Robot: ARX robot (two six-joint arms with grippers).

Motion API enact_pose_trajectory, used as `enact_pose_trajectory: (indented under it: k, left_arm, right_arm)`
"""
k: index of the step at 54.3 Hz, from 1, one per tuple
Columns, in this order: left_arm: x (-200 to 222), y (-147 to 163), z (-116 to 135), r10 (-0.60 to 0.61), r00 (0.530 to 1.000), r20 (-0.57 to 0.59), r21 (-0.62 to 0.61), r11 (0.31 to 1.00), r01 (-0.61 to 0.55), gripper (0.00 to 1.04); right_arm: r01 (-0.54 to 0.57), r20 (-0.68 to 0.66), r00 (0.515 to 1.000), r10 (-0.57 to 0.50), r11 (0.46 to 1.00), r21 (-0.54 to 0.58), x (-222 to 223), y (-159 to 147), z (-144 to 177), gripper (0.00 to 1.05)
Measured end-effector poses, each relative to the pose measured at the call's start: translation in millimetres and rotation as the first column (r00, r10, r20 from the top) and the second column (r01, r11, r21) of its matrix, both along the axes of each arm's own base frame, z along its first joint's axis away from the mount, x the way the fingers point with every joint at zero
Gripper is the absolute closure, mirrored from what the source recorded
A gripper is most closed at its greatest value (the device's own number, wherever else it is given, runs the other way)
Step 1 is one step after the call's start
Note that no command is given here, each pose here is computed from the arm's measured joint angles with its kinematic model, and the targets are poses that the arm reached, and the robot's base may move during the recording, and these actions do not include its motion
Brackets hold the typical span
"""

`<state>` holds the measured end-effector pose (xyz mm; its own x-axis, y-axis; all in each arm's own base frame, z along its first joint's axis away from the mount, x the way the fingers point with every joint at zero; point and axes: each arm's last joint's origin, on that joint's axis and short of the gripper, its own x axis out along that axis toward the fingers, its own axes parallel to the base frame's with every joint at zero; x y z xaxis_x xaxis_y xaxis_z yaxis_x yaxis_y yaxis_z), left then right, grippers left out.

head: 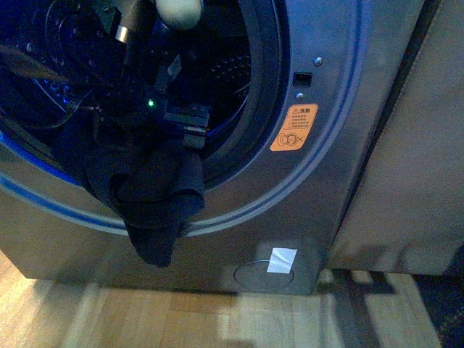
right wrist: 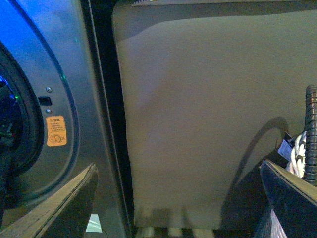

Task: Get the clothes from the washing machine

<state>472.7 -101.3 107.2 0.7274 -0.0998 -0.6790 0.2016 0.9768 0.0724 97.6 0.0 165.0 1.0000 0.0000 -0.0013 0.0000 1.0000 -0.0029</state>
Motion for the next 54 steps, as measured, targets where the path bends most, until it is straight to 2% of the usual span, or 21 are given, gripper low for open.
enact_pose_trajectory:
  k: [14,26,29,54]
  left_arm:
    - [14.2,7.7,-7.5,0.092,0.995,-0.047,0.065,0.994,-0.089,0.07]
    - [13.9,8.9,-9.1,0.096,0.991,-0.094,0.058,0.994,-0.091,0.07]
    - [12.1,9.1,-8.8,0.087,0.992,-0.095,0.058,0.995,-0.082,0.16]
    - [-16.0,8.5,-5.4,-0.033,0.997,-0.072,0.04,0.999,0.036,0.76]
  right_arm:
    - [0.0,0.0,1.0,0.0,1.0,0.0,0.0,0.0,0.0,0.07]
    - [0.0,0.0,1.0,0.0,1.0,0.0,0.0,0.0,0.0,0.07]
    - [0.0,0.0,1.0,0.0,1.0,0.0,0.0,0.0,0.0,0.07]
    - [0.0,0.0,1.0,0.0,1.0,0.0,0.0,0.0,0.0,0.07]
